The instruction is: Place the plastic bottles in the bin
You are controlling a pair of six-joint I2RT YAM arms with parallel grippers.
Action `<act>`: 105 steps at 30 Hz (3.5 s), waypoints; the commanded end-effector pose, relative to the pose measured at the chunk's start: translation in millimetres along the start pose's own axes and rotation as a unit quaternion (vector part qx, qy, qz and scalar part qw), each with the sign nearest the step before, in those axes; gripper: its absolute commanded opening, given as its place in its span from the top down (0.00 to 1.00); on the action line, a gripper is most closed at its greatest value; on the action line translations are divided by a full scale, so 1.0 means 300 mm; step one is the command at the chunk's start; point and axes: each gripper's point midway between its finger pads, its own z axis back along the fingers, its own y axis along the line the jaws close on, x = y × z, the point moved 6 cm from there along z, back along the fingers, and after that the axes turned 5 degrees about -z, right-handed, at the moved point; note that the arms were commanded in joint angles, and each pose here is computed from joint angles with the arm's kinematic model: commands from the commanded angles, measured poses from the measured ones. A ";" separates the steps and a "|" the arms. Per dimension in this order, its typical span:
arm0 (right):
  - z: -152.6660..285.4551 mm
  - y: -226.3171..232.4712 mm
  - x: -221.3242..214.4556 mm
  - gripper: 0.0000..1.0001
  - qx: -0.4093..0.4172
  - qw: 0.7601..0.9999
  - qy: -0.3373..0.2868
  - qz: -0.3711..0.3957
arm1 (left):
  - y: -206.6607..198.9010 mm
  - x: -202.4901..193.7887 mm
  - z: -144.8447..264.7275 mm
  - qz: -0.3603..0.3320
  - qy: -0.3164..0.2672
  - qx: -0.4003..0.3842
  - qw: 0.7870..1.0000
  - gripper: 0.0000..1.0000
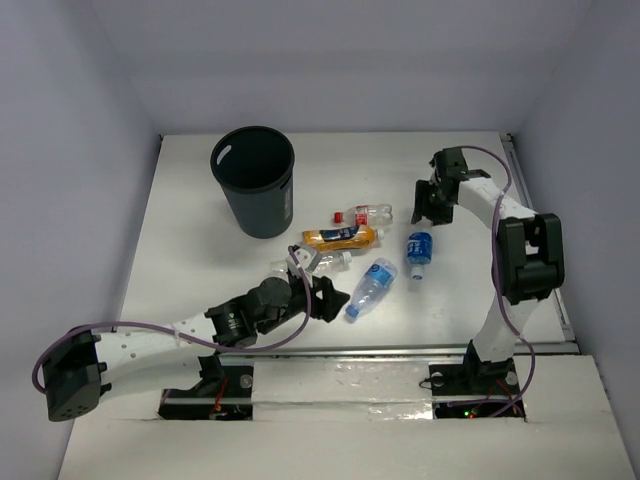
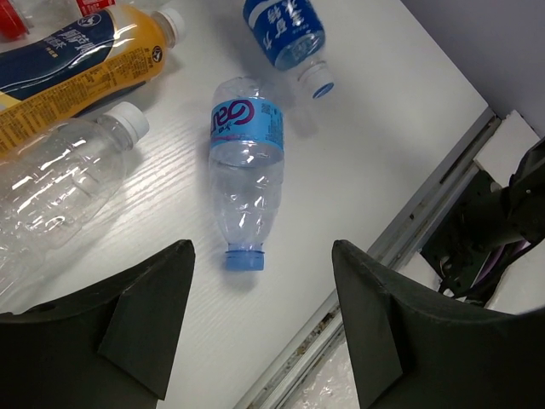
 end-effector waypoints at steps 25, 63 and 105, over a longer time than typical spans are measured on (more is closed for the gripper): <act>0.959 1.204 0.421 0.53 0.436 0.773 -0.460 0.013 | 0.030 -0.061 0.048 0.055 -0.014 -0.002 0.998 0.36; 0.853 1.322 0.276 0.19 0.409 0.765 -0.487 0.104 | 0.053 0.010 0.053 0.047 -0.031 0.054 0.997 0.33; 0.972 0.406 -0.191 0.18 0.326 0.807 -0.492 0.003 | -0.089 -0.164 -0.640 -0.145 0.178 0.071 0.971 0.53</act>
